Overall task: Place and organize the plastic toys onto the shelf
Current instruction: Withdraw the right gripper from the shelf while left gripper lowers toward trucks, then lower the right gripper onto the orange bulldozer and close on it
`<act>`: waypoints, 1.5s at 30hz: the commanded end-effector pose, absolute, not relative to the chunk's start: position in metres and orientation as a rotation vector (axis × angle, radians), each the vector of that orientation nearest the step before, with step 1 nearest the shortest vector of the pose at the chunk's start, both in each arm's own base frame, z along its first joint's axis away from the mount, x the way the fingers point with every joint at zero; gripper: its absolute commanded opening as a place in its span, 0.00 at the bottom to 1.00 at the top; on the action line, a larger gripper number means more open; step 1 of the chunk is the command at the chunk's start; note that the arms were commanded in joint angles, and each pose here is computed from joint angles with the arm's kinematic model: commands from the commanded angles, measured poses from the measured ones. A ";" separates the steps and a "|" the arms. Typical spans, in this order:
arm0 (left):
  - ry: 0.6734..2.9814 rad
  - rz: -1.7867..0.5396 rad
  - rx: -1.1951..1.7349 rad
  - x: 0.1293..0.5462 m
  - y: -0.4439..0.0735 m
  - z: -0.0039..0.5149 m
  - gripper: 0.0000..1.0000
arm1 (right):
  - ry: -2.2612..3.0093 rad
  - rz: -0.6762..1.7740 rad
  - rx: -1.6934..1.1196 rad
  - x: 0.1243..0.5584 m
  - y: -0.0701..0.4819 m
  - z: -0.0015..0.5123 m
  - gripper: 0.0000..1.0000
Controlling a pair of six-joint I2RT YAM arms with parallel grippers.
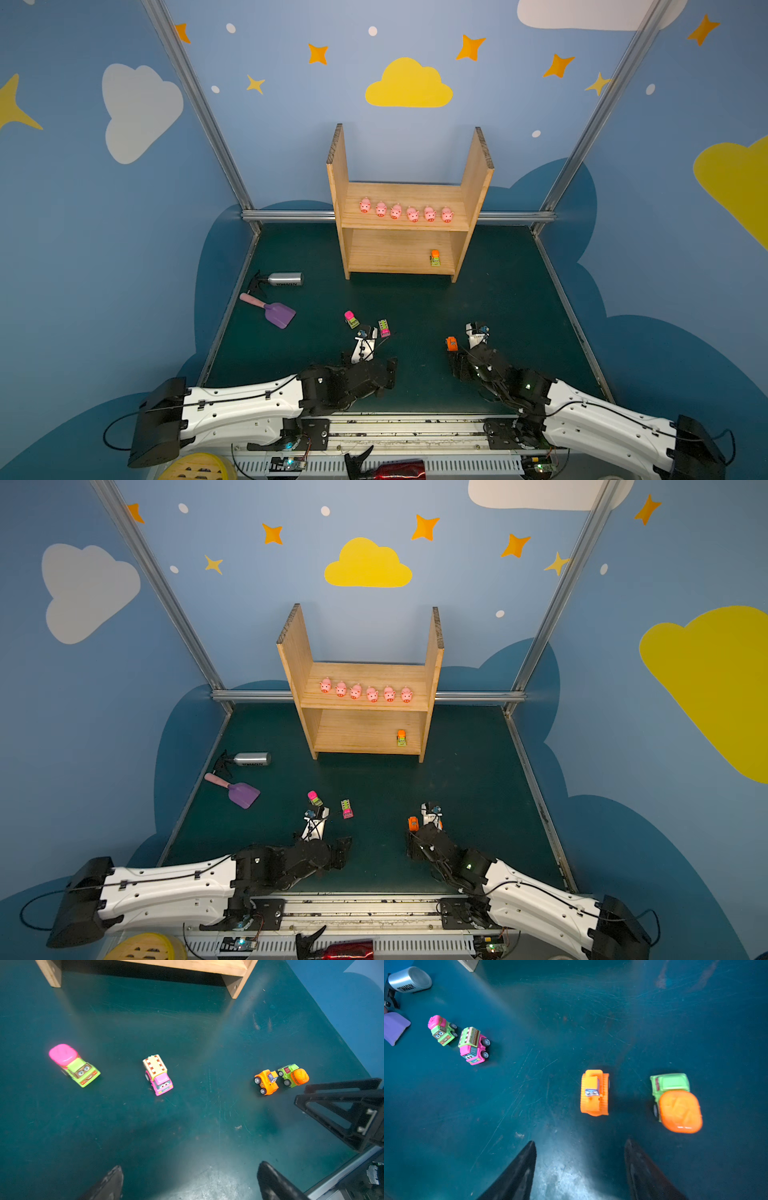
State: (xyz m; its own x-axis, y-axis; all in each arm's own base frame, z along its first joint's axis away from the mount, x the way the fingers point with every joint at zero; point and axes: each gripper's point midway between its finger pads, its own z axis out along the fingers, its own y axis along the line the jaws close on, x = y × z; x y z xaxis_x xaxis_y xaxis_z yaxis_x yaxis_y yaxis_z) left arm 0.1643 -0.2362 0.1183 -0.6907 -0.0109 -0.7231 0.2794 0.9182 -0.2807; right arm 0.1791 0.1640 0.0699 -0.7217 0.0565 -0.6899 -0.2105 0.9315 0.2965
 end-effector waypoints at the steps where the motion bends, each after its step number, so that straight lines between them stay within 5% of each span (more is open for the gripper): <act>1: 2.269 -0.471 0.196 0.169 -0.245 0.126 1.00 | 2.337 0.431 -0.088 0.177 0.156 0.065 0.66; 30: 2.239 -0.347 0.154 0.191 -0.223 0.120 1.00 | 2.442 0.260 -0.091 0.217 0.173 0.040 0.62; 45: 2.259 -0.342 0.109 0.199 -0.210 0.110 1.00 | 2.494 0.233 -0.121 0.228 0.183 0.025 0.45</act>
State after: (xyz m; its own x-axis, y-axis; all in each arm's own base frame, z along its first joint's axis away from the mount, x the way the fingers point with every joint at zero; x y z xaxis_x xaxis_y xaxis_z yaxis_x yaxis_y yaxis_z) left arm 0.1978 -0.2116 0.1103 -0.6561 -0.0327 -0.7540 0.1890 0.9601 -0.2060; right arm 0.2234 0.1760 0.0211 -0.8040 -0.0332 -0.5936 -0.1325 0.9834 0.1244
